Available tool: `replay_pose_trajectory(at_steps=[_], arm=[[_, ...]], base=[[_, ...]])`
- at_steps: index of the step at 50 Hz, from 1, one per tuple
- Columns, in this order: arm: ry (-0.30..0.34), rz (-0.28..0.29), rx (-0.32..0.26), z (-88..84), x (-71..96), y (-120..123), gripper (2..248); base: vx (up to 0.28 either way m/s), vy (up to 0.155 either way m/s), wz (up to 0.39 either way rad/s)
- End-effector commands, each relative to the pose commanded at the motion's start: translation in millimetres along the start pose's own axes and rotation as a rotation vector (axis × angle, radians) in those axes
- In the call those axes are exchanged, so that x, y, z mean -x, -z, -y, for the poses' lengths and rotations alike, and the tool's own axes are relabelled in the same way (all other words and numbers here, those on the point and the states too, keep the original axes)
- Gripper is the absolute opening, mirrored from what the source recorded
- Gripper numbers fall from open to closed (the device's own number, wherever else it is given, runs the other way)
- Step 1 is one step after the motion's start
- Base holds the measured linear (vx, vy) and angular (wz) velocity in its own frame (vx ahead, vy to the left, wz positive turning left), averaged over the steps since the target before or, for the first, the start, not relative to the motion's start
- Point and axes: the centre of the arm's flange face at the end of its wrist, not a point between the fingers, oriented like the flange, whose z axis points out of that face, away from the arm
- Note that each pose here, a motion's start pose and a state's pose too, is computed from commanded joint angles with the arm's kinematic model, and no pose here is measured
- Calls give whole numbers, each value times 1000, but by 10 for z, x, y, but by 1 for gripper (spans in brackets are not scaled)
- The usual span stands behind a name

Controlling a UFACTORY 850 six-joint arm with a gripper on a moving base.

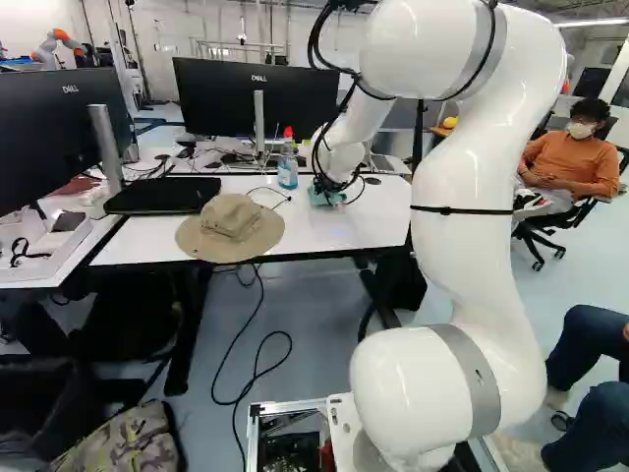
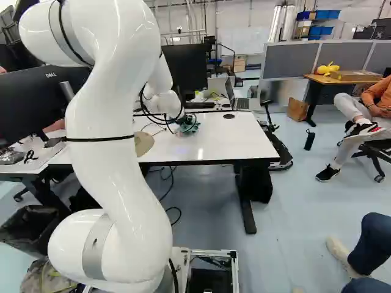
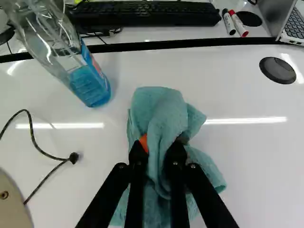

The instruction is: Clean the table with the green towel

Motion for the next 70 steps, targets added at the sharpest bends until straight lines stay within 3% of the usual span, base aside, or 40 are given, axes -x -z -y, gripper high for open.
replay_pose_trajectory(at_steps=[23,42,70], arm=[[-3,24,4,-35,261,297,54],[-41,31,40,-321,361,415,54],[-100,22,97,-777,284,337,54]], base=[[0,0,0],[0,0,0],[0,0,0]])
